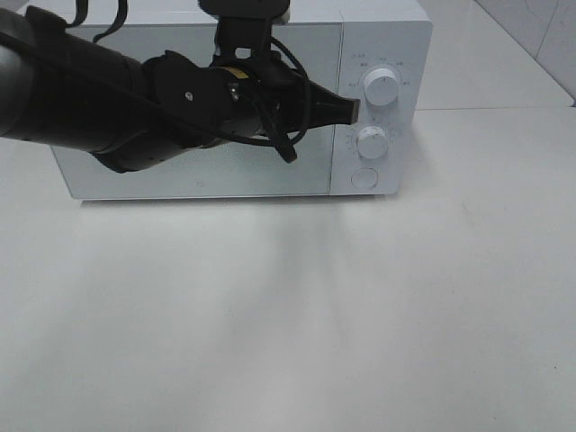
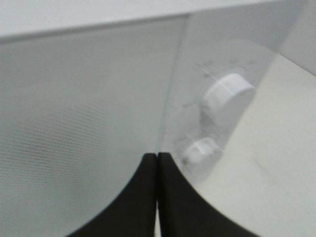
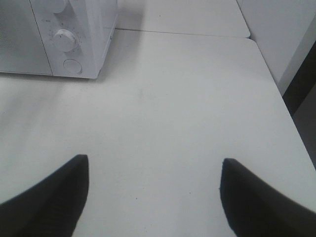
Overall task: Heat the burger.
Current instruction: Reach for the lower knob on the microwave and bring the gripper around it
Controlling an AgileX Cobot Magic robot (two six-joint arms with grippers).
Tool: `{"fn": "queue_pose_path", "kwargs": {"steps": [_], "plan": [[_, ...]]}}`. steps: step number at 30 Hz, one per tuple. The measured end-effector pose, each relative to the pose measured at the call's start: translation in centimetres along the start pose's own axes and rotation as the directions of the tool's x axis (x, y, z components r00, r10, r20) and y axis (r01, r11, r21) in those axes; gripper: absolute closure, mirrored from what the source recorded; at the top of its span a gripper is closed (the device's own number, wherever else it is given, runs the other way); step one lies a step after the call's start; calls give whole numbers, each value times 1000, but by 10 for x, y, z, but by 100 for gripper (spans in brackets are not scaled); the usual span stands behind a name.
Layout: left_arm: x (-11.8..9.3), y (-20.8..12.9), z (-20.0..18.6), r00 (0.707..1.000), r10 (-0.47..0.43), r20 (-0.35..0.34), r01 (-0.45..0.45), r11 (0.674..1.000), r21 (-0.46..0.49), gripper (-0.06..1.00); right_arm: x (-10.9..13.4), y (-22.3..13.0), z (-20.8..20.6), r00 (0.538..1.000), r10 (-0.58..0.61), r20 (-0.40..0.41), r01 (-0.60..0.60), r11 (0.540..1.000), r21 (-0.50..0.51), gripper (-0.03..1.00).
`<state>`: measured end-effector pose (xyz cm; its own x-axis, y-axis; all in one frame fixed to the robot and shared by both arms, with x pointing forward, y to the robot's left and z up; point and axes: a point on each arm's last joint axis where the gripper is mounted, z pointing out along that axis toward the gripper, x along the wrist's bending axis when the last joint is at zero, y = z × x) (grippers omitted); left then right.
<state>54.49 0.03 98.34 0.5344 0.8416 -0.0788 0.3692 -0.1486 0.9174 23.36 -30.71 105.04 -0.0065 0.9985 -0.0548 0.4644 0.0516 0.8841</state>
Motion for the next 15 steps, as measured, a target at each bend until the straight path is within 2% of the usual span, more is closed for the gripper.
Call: {"fn": "queue_pose_path", "kwargs": {"steps": [2, 3, 4, 5, 6, 7, 8, 10, 11, 13, 14, 15], "plan": [[-8, 0, -8, 997, 4, 71, -9, 997, 74, 94, 0, 0, 0, 1000, 0, 0, 0, 1000, 0, 26], [-8, 0, -8, 997, 4, 71, -9, 997, 74, 94, 0, 0, 0, 1000, 0, 0, 0, 1000, 0, 26], [-10, 1, -10, 996, 4, 91, -13, 995, 94, 94, 0, 0, 0, 1000, 0, 0, 0, 1000, 0, 27], [-14, 3, -17, 990, -4, 139, -16, 990, 141, 94, 0, 0, 0, 1000, 0, 0, 0, 1000, 0, 27], [-14, 3, -17, 990, -4, 139, -16, 990, 141, 94, 0, 0, 0, 1000, 0, 0, 0, 1000, 0, 27], [-18, 5, -25, 983, -12, 184, -22, 983, 183, 94, 0, 0, 0, 1000, 0, 0, 0, 1000, 0, 27], [-18, 5, -25, 983, -12, 184, -22, 983, 183, 94, 0, 0, 0, 1000, 0, 0, 0, 1000, 0, 27], [-22, 7, -35, 969, -22, 245, -40, 969, 244, 93, 0, 0, 0, 1000, 0, 0, 0, 1000, 0, 27], [-22, 7, -35, 969, -22, 245, -40, 969, 244, 93, 0, 0, 0, 1000, 0, 0, 0, 1000, 0, 27], [-24, 7, -44, 955, -22, 296, -71, 951, 301, 74, 0, 0, 0, 1000, 0, 0, 0, 1000, 0, 27], [-24, 7, -44, 955, -22, 296, -71, 951, 301, 74, 0, 0, 0, 1000, 0, 0, 0, 1000, 0, 27], [-20, 8, -50, 947, -28, 320, -88, 936, 341, 52, 0, 0, 0, 1000, 0, 0, 0, 1000, 0, 27]]}}
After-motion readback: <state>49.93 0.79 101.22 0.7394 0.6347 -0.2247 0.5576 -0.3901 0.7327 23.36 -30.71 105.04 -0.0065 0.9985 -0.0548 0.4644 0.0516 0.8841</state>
